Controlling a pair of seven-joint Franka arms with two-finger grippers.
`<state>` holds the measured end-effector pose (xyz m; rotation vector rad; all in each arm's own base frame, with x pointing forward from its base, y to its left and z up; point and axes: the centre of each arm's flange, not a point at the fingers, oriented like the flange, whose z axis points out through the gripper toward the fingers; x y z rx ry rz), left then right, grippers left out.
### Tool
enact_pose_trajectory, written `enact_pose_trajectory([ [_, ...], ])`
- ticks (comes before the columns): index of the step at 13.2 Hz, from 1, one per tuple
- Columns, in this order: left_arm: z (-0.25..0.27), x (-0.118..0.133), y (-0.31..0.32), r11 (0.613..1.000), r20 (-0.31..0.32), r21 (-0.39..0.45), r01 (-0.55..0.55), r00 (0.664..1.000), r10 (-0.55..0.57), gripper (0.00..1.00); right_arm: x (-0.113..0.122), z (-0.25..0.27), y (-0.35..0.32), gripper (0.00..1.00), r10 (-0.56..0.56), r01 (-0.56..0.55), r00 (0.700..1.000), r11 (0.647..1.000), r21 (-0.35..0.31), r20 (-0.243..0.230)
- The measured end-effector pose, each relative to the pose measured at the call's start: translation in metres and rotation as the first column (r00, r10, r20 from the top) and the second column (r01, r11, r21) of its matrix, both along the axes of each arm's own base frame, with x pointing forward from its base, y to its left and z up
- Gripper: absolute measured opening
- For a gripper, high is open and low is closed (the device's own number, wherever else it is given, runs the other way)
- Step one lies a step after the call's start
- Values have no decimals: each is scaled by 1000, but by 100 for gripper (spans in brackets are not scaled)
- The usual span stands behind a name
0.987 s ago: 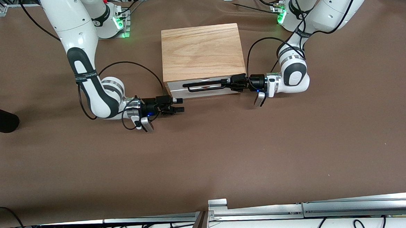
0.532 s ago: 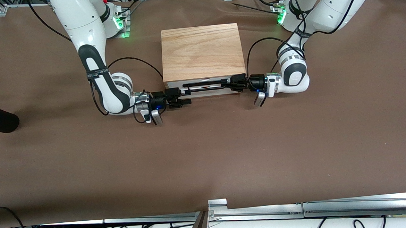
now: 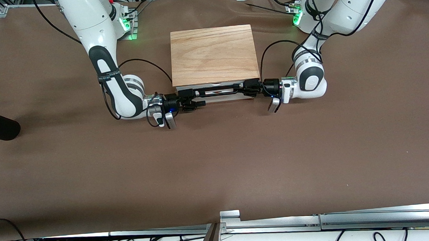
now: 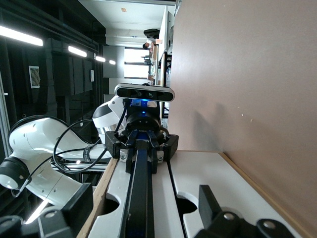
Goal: Pull top drawer with both arms simultaneously
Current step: 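Close the left gripper and the right gripper on the black handle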
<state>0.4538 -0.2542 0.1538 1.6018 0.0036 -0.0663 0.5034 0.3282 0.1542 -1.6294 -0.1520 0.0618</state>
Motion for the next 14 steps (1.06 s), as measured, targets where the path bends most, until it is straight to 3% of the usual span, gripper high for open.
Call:
enact_pose_trajectory([
  [7,0,0,0,1000,-2,0,0,1000,0,33,-7,-4,2,87,10,-10,1000,1000,0,16],
  [14,0,0,0,1000,-34,2,-2,999,2,33,-13,-7,-24,80,24,-26,999,997,74,24],
])
